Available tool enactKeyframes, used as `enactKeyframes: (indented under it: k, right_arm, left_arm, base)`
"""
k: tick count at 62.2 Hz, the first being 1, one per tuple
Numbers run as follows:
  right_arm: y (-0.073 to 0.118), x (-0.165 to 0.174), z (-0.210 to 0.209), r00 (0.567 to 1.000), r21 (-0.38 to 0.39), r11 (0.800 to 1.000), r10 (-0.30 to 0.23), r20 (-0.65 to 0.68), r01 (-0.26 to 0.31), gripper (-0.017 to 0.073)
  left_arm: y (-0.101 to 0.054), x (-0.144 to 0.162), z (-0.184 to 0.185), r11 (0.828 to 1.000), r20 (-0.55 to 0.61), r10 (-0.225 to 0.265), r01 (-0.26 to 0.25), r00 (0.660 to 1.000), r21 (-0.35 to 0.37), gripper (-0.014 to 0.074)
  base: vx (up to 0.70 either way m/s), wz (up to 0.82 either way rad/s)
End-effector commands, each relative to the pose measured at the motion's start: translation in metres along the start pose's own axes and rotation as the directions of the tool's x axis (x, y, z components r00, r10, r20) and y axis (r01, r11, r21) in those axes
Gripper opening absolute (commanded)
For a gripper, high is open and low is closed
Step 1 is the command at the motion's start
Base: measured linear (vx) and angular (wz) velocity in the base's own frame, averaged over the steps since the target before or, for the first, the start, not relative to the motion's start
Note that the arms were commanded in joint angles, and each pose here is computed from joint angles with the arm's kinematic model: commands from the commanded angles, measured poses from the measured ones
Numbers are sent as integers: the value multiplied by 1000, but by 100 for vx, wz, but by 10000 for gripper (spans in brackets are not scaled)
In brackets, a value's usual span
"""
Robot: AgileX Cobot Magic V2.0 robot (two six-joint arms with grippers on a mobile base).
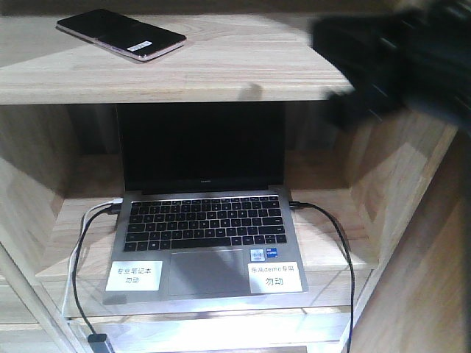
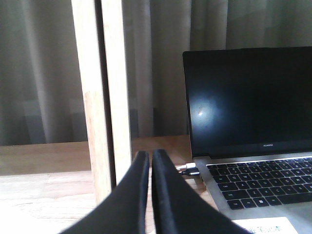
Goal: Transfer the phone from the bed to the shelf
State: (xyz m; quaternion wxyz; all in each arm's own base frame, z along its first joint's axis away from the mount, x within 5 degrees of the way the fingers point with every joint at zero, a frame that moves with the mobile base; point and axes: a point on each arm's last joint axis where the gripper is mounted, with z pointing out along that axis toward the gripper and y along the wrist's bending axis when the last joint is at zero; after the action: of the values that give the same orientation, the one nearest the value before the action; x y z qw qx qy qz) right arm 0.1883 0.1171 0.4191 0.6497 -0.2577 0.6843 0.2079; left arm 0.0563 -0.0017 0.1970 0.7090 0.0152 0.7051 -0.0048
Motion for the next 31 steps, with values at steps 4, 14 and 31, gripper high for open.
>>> enactKeyframes:
  k: [4, 14, 31]
  right_arm:
    - [3, 8, -41, 997, 59, 998, -3, 80, -2, -5]
    - [11, 41, -74, 997, 67, 998, -1, 76, -4, -5]
    - [24, 100, -120, 996, 68, 998, 3, 92, -9, -5]
  left_arm:
    - [1, -15, -2, 1000, 106, -19, 19, 994, -3, 1]
    - [1, -15, -2, 1000, 106, -19, 19, 994, -3, 1]
    - [1, -15, -2, 1000, 106, -19, 19, 994, -3, 1]
  base:
    - [0, 0]
    - [0, 0]
    - [0, 0]
